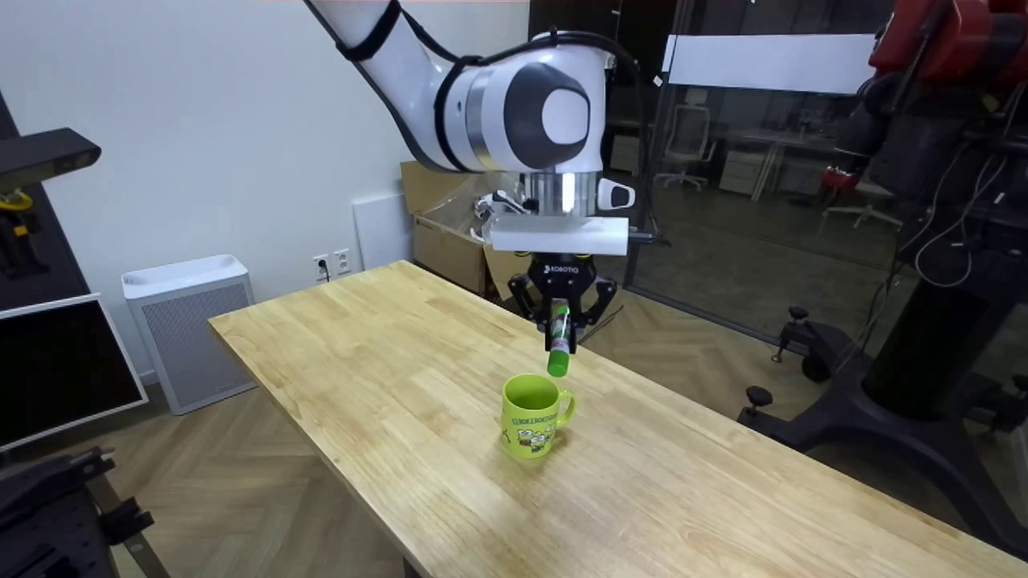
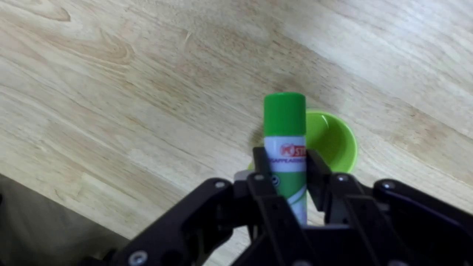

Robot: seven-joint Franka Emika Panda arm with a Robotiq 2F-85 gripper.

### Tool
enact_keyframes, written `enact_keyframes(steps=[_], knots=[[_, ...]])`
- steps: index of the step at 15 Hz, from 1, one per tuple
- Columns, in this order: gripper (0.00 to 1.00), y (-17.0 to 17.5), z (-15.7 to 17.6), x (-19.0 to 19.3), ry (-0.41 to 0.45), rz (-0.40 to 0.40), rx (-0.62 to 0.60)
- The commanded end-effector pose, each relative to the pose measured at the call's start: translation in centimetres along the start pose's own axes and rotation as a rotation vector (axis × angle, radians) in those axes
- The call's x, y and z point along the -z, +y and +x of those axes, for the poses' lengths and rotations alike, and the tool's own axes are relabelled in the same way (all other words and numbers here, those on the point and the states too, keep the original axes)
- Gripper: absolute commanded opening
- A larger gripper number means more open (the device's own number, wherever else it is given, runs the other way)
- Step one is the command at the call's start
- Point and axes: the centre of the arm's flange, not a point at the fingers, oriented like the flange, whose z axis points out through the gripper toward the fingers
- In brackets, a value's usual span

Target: Put the paper glue in the mug

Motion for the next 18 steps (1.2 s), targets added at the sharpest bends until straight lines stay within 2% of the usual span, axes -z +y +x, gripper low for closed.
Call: enact_keyframes(steps=[1, 6, 9, 12, 18], knots=[[0.07, 0.4, 1.9, -1.9, 0.111, -0.030, -0.033], [0.07, -1.7, 3.6, -4.1, 0.197, 0.028, -0.022], [0.07, -4.0, 3.3, -3.8, 0.222, 0.022, -0.013], [0.07, -4.5, 3.4, -4.1, 0.250, 0.027, -0.006], [0.07, -5.9, 1.3, -5.8, 0.262, 0.059, -0.043]])
